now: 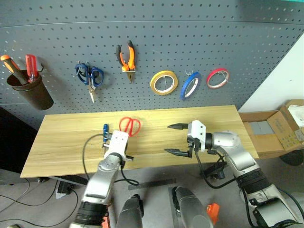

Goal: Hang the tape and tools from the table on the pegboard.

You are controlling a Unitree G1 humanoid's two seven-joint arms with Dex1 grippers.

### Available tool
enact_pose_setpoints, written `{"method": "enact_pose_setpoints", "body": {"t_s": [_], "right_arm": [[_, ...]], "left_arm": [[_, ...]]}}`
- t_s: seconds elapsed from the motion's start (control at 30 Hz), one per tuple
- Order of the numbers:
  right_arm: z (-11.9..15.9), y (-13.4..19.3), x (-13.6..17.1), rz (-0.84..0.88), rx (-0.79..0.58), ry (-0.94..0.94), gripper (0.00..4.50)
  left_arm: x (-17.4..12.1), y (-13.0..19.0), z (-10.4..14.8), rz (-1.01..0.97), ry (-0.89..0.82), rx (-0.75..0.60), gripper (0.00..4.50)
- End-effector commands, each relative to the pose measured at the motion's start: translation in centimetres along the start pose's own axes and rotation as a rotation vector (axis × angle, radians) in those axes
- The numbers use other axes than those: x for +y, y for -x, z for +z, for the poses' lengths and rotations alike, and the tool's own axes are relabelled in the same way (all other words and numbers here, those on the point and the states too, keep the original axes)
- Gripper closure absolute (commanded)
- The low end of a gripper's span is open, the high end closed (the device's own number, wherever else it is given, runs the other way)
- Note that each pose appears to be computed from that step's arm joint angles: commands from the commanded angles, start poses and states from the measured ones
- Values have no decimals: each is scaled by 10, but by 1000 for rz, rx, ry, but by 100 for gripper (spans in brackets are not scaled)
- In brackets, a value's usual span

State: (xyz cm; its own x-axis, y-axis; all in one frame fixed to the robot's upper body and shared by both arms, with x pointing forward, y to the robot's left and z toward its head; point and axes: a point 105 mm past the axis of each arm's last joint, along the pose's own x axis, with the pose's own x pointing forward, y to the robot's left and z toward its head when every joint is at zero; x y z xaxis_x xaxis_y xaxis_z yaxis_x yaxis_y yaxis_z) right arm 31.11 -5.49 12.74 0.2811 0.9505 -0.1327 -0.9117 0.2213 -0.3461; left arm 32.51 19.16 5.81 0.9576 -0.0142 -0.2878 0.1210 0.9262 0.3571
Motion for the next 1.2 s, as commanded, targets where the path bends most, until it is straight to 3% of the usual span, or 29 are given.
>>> {"method": "enact_pose_setpoints", "body": {"t_s": [0.03, 0.2, 0.47, 0.7, 1.13, 1.17, 1.2], "right_arm": [[44, -1, -14, -94, -154, -32, 0], [87, -13, -23, -154, -274, -67, 0], [119, -23, -28, -169, -370, -57, 0], [120, -29, -29, -167, -368, -31, 0], [118, -23, -33, -211, -341, -31, 0], [118, -22, -33, -213, -339, -31, 0], [117, -22, -33, -214, -337, -30, 0]], "left_arm": [[20, 23, 37, 62, -125, -200, 427], [41, 49, 50, 178, -215, -302, 427], [82, 52, 70, 356, -180, -360, 427], [94, 22, 75, 317, -112, -324, 427], [68, -8, 59, 100, 30, -222, 427], [67, -8, 59, 102, 35, -223, 371], [68, -7, 60, 106, 37, -224, 354]]}}
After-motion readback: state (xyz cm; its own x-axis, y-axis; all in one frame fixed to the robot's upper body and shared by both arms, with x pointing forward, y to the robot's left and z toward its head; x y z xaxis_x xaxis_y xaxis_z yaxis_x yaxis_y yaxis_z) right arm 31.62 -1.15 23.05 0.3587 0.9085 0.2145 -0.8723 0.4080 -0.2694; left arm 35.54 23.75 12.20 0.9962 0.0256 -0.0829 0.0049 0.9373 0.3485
